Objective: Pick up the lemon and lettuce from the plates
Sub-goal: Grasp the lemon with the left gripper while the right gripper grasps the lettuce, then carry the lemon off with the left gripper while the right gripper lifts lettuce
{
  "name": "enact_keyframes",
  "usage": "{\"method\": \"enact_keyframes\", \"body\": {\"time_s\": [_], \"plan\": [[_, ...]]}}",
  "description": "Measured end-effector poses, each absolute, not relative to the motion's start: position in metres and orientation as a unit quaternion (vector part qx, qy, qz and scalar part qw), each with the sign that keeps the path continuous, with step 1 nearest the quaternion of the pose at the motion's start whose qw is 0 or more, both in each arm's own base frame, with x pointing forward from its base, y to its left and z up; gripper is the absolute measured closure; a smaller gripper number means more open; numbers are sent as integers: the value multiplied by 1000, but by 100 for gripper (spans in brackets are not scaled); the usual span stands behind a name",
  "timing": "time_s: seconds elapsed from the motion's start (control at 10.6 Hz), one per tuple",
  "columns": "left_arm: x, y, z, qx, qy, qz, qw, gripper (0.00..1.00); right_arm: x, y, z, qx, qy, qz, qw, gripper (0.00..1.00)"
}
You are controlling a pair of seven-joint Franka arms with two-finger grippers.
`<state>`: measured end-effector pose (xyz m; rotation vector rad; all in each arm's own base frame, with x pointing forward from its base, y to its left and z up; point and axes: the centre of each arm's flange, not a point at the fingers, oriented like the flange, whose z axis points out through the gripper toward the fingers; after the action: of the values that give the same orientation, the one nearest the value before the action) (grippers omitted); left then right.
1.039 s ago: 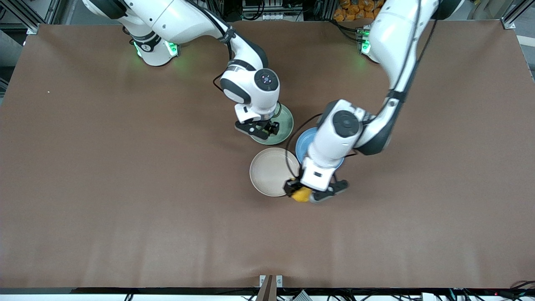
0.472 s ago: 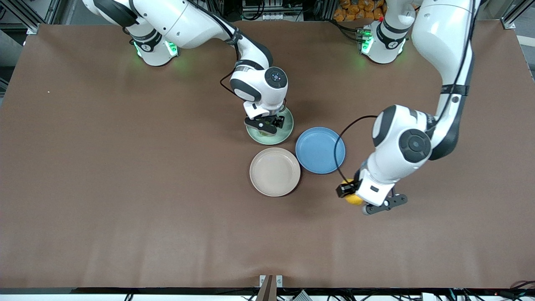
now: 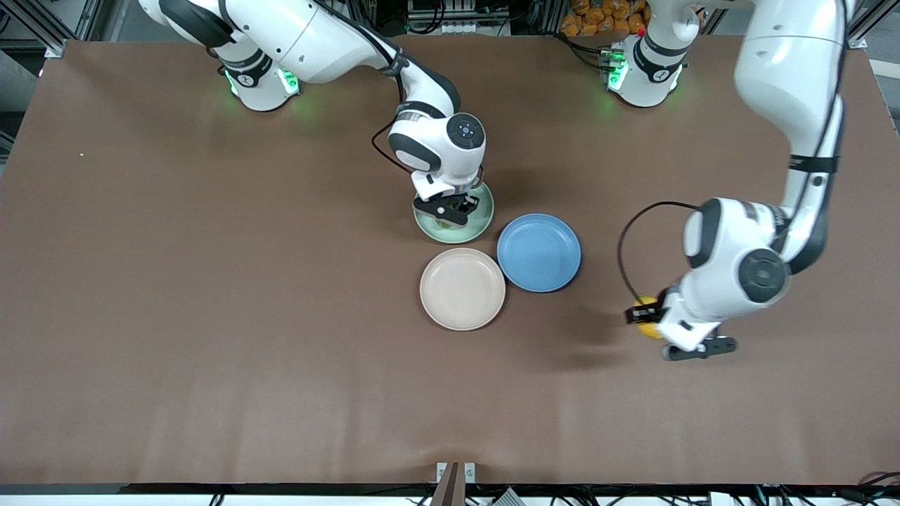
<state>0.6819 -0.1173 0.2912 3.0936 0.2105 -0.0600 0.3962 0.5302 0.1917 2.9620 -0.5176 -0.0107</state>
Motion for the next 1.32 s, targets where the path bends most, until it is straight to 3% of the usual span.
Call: {"method": "enact_keyframes", "body": {"time_s": [0.38, 0.66, 1.04, 1.13, 1.32], "plan": [[673, -72, 259, 997, 60, -40, -3, 34, 402, 530, 195, 979, -194, 0, 63, 98], [661, -72, 216, 998, 51, -45, -10, 34, 421, 525, 211, 977, -208, 6, 51, 98], [660, -72, 203, 998, 44, -43, -16, 34, 464, 483, 282, 976, -211, -15, 44, 98], [660, -72, 203, 998, 43, -43, -16, 29, 478, 463, 300, 976, -211, -22, 48, 98], [661, -71, 204, 998, 44, -42, -16, 5, 508, 419, 324, 975, -213, -28, 55, 98]]}}
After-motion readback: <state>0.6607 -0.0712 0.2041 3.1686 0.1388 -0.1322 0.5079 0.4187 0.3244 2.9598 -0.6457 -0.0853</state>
